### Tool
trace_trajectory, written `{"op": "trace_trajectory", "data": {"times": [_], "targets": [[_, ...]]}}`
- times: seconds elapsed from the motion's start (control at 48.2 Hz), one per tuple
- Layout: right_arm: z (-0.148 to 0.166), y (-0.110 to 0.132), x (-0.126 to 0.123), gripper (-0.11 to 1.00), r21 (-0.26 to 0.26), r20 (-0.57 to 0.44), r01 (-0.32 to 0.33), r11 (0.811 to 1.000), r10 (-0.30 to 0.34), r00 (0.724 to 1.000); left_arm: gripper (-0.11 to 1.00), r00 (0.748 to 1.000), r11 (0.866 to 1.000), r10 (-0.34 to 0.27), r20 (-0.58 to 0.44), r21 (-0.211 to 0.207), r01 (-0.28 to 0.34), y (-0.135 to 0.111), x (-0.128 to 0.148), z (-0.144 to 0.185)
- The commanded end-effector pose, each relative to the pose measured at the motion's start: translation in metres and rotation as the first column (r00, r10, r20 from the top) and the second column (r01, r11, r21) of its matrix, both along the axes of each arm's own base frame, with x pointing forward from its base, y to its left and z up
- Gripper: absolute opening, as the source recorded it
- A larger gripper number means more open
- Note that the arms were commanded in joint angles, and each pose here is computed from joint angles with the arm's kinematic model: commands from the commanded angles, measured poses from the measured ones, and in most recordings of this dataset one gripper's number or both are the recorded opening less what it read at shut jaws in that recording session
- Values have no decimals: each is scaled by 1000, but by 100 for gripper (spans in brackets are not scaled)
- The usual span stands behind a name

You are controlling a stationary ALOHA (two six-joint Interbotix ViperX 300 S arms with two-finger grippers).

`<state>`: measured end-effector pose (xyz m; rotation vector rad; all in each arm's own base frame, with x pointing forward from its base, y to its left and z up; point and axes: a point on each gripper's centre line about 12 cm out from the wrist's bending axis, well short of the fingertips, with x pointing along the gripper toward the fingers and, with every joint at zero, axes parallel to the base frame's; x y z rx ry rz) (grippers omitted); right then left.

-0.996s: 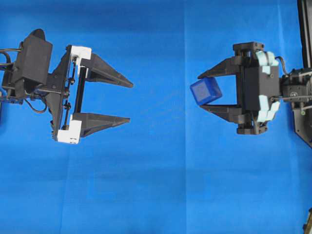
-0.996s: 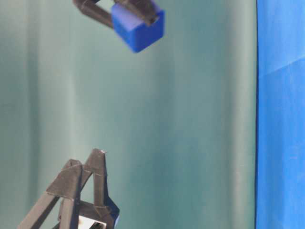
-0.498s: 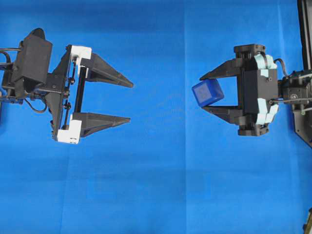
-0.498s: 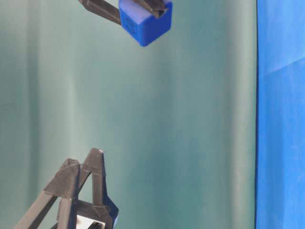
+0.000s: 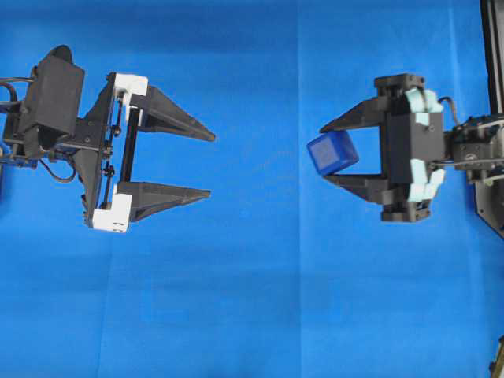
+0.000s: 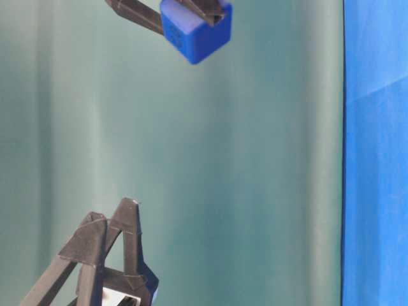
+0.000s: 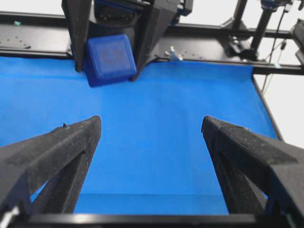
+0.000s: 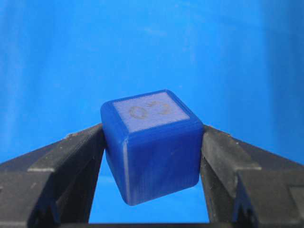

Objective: Handover the blue block to the right arm after grasping it with the left arm, then place it in the designated position.
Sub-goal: 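Lower the held cube toward the table center with the right gripper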

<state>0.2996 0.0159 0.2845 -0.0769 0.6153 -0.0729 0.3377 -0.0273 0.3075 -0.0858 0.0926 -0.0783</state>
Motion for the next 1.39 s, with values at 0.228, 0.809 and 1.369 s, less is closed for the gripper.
{"op": "trace_trajectory", "data": {"times": [0.228, 0.809, 1.369], "targets": [[-17, 10, 25, 44, 70, 22, -23, 997, 22, 1000, 92, 999, 1000, 0, 38, -3, 1, 0, 2, 14], [-101, 27, 87, 44, 198, 14, -96, 976, 95, 995, 92, 999, 1000, 0, 37, -3, 1, 0, 5, 14], [-158, 25, 126, 44, 274, 6, -87, 958, 89, 996, 92, 999, 1000, -2, 37, -5, 2, -1, 5, 14]]}}
